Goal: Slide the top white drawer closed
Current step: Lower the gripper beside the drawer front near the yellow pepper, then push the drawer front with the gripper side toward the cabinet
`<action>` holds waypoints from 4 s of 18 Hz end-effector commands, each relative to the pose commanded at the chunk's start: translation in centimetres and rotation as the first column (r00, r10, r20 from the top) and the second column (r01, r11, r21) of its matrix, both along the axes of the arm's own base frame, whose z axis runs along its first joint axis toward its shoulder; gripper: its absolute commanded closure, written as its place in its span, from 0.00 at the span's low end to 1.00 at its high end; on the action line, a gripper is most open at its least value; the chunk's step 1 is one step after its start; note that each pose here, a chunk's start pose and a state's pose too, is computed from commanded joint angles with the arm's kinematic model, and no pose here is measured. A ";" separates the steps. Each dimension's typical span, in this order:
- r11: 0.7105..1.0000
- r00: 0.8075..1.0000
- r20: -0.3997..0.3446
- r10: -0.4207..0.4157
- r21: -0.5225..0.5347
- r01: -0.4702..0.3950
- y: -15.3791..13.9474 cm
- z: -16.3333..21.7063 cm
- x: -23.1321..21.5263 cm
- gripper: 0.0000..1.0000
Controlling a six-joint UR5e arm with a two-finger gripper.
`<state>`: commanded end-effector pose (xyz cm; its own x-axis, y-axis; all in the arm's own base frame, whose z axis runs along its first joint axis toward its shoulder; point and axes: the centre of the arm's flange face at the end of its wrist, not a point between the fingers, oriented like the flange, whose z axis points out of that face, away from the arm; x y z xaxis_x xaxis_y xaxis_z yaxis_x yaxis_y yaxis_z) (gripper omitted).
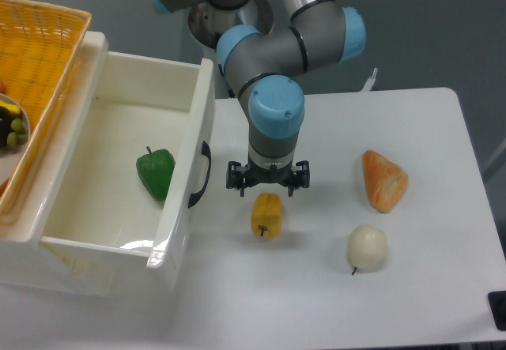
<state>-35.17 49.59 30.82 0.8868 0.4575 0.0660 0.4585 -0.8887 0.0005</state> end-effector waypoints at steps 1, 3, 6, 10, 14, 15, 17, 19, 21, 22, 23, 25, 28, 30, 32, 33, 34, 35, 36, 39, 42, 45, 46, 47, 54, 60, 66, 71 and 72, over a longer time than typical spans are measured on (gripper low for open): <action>1.000 1.000 0.006 -0.001 0.005 0.001 0.1 -0.1 0.0 0.00; 1.000 1.000 0.015 0.000 0.015 -0.001 0.1 -0.1 0.0 0.00; 1.000 1.000 0.025 -0.002 0.011 0.002 0.2 -0.6 -0.1 0.00; 1.000 0.999 0.049 -0.006 0.021 0.005 0.4 -1.2 0.0 0.00; 1.000 0.998 0.057 -0.006 0.014 0.005 0.3 -1.8 0.1 0.00; 1.000 0.998 0.060 -0.006 0.014 0.005 0.3 -1.9 0.1 0.00; 1.000 0.998 0.061 -0.007 0.013 0.007 0.3 -1.9 0.2 0.00; 1.000 0.998 0.061 -0.009 0.013 0.008 0.4 -1.9 0.3 0.00; 1.000 0.998 0.064 -0.010 0.010 0.010 0.3 -2.1 0.5 0.00; 1.000 0.998 0.064 -0.010 0.010 0.010 0.3 -2.1 0.5 0.00; 1.000 0.998 0.067 -0.010 0.008 0.010 0.3 -2.3 0.5 0.00; 1.000 0.998 0.069 -0.010 0.005 0.010 0.3 -2.3 0.7 0.00; 1.000 0.998 0.067 -0.021 0.005 0.020 0.6 -2.3 1.2 0.00; 1.000 0.997 0.069 -0.022 0.003 0.022 0.7 -2.2 1.3 0.00; 1.000 0.997 0.075 -0.022 0.000 0.022 0.6 -2.1 1.4 0.00; 1.000 0.997 0.074 -0.022 0.001 0.022 0.6 -2.0 1.4 0.00; 1.000 0.997 0.074 -0.023 0.001 0.023 0.6 -2.0 1.5 0.00; 1.000 0.997 0.072 -0.024 0.002 0.023 0.6 -1.9 1.5 0.00; 1.000 0.997 0.074 -0.026 0.001 0.026 0.7 -1.9 1.7 0.00; 1.000 0.997 0.070 -0.031 0.002 0.031 0.9 -1.7 2.1 0.00; 0.999 0.997 0.072 -0.034 0.000 0.034 1.2 -1.8 2.5 0.00; 0.999 0.997 0.074 -0.039 0.000 0.039 1.3 -1.6 2.8 0.00; 0.999 0.996 0.073 -0.043 0.001 0.043 1.5 -1.5 3.0 0.00; 0.999 0.996 0.072 -0.045 0.002 0.045 1.6 -1.4 3.1 0.00; 0.998 0.995 0.077 -0.057 -0.001 0.057 1.9 -1.1 3.8 0.00; 0.998 0.994 0.089 -0.056 0.007 0.056 2.1 -1.0 4.0 0.00; 0.998 0.994 0.092 -0.057 0.025 0.055 2.2 -0.4 4.2 0.00; 0.997 0.993 0.094 -0.069 0.029 0.066 2.6 -0.3 5.0 0.00; 0.998 0.994 0.092 -0.066 0.030 0.064 2.7 -0.1 5.1 0.00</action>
